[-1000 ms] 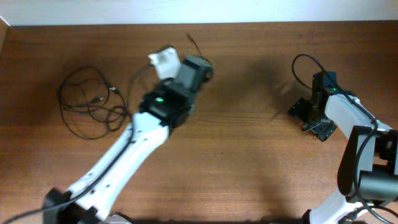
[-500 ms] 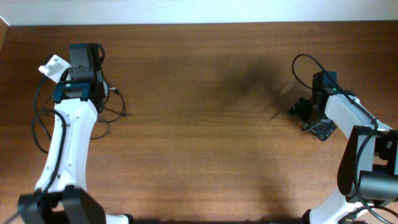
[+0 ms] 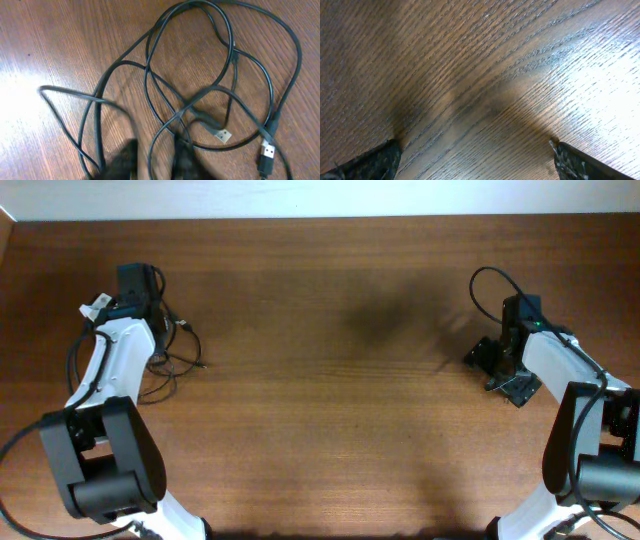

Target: Untangle cables

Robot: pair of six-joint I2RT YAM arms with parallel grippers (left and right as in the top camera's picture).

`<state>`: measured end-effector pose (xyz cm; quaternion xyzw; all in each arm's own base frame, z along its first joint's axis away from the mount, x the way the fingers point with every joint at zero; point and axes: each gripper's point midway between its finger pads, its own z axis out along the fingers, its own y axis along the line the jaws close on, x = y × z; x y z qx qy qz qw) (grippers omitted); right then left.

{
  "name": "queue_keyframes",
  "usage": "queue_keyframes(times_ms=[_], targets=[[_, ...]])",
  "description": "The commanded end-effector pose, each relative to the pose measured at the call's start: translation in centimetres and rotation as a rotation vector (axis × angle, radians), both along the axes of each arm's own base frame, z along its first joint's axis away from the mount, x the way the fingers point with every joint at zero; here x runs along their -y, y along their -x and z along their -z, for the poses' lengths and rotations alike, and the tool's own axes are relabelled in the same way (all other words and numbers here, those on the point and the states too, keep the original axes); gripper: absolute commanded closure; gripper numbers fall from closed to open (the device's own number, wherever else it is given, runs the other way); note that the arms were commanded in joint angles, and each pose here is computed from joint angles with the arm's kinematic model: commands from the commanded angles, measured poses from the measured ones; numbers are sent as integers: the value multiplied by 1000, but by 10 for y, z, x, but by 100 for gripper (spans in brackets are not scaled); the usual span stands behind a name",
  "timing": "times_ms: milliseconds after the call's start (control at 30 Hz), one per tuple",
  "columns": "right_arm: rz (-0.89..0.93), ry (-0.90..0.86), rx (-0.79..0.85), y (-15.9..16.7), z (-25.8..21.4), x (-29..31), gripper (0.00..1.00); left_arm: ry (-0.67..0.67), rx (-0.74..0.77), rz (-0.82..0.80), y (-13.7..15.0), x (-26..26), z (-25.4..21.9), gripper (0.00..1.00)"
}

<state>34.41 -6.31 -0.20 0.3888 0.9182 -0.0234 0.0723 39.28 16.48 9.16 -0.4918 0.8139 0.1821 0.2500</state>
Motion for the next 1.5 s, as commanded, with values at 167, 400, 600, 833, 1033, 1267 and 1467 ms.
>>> queue_keyframes(times_ms=[167,400,600,833,1033,1267,1467], targets=[[15,26,-85,17,22,6,2,49,11,199,-19,14,-5,1],[15,26,-84,17,22,6,2,429,282,1149,-68,155,-35,1],[15,26,-84,17,22,6,2,464,319,1221,-66,167,-41,1],[15,26,-84,17,22,6,1,462,308,1216,-65,167,-39,1],[15,26,-84,17,22,6,2,459,306,1213,-65,166,-39,1],[15,26,-84,17,22,6,2,459,306,1213,-65,166,-39,1],[15,26,-84,17,22,6,2,459,306,1213,-65,166,-39,1]])
